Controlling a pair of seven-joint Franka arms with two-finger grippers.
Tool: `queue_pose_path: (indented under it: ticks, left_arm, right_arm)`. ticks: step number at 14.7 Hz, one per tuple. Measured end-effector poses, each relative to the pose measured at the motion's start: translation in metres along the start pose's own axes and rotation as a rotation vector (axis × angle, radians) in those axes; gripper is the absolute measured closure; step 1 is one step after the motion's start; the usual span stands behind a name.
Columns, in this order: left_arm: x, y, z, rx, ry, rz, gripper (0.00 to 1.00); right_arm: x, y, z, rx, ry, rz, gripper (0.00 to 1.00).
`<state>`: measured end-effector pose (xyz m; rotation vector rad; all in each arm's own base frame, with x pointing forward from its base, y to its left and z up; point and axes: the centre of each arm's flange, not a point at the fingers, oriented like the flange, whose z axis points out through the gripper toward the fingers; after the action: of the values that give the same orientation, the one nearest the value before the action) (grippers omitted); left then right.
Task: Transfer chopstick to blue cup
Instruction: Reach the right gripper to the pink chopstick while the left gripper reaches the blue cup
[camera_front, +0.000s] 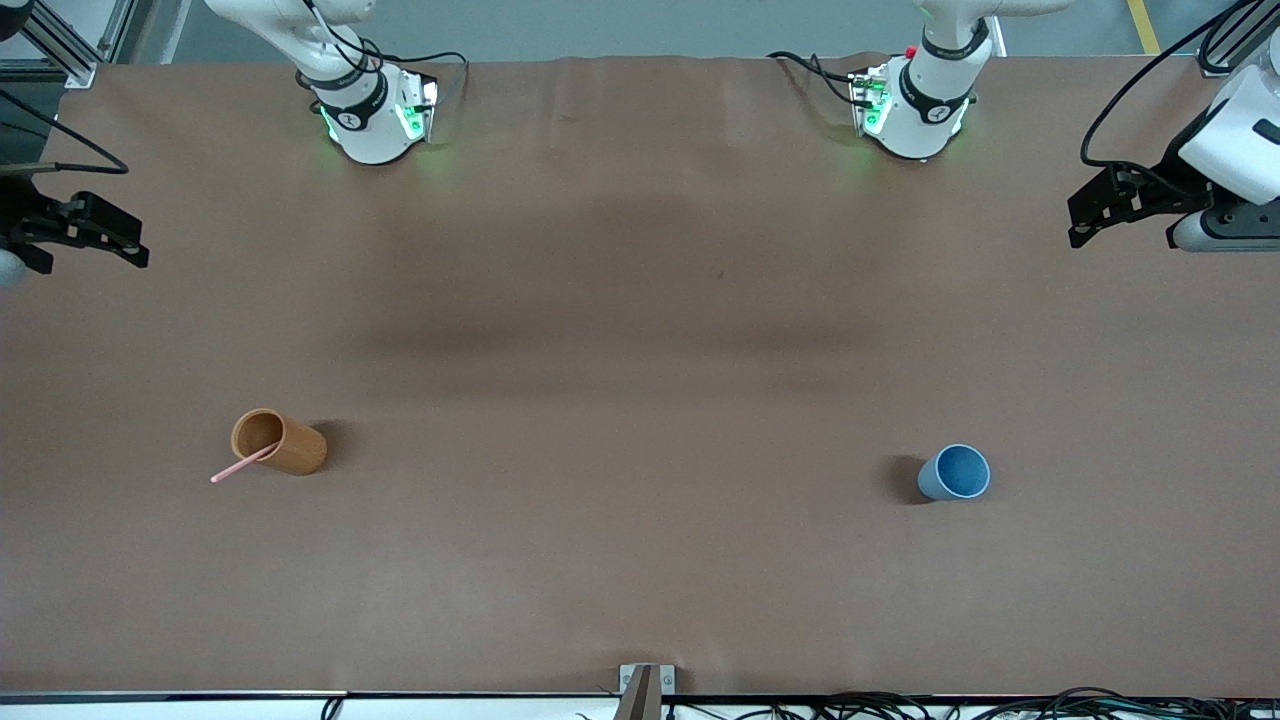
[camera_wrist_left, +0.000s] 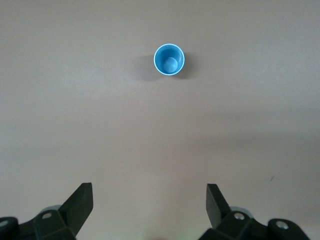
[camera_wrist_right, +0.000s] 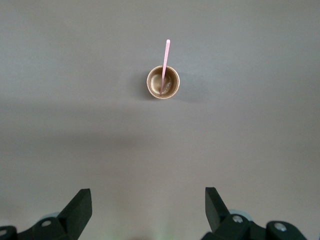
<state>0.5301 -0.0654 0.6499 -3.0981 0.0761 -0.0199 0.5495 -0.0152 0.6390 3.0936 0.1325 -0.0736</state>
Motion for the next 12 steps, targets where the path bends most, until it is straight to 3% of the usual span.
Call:
queue_pose_path:
  ticks: [7, 9, 12]
  left_arm:
    - [0.012, -0.002, 0.001, -0.003, 0.006, -0.004, 0.00]
    - [0.032, -0.012, 0.024, -0.006, -0.011, -0.022, 0.00]
    - [0.074, -0.030, 0.074, -0.016, 0.017, -0.052, 0.00]
  right_arm:
    - [0.000, 0.000, 0.000, 0.000, 0.000, 0.000, 0.00]
    - [0.000, 0.000, 0.000, 0.000, 0.000, 0.000, 0.00]
    - [0.001, 0.000, -0.001, -0.001, 0.011, 0.000, 0.00]
